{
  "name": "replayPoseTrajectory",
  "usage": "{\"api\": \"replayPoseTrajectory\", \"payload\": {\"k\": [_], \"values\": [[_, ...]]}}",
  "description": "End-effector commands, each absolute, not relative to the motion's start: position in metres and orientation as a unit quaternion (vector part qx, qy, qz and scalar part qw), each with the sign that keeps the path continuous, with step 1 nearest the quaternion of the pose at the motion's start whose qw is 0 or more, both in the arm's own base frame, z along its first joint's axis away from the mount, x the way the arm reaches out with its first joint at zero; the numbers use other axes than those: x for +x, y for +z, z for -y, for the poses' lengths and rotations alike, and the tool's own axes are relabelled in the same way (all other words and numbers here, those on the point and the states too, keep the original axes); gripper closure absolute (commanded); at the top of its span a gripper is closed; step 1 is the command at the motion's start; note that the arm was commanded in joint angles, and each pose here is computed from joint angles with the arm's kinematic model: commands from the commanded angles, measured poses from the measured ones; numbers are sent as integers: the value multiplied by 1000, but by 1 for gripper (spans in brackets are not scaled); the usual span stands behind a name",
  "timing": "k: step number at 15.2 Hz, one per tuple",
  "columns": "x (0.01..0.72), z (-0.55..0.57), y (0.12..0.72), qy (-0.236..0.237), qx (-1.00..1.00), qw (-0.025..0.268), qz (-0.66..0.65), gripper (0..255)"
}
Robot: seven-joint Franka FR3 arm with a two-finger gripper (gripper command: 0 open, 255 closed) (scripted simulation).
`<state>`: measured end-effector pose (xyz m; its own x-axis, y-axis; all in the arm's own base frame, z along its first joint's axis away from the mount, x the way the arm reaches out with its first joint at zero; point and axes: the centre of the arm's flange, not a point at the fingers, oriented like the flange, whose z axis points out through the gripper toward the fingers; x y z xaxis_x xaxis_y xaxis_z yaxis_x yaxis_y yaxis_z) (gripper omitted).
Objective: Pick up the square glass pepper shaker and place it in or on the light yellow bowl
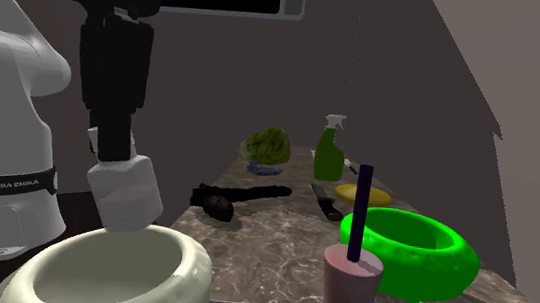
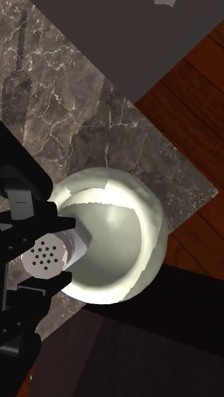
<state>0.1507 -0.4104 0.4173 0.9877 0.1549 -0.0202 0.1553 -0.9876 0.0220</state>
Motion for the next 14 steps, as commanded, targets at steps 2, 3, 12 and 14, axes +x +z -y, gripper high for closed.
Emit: {"api": "replayPoseTrajectory", "payload": {"k": [2,3,12,14], "values": [[151,411,402,-9,997,12,-78,255],[151,411,397,-9,997,12,-78,255],[151,411,389,-9,997,12,-78,255],[151,411,389,-9,997,12,-78,0]]}}
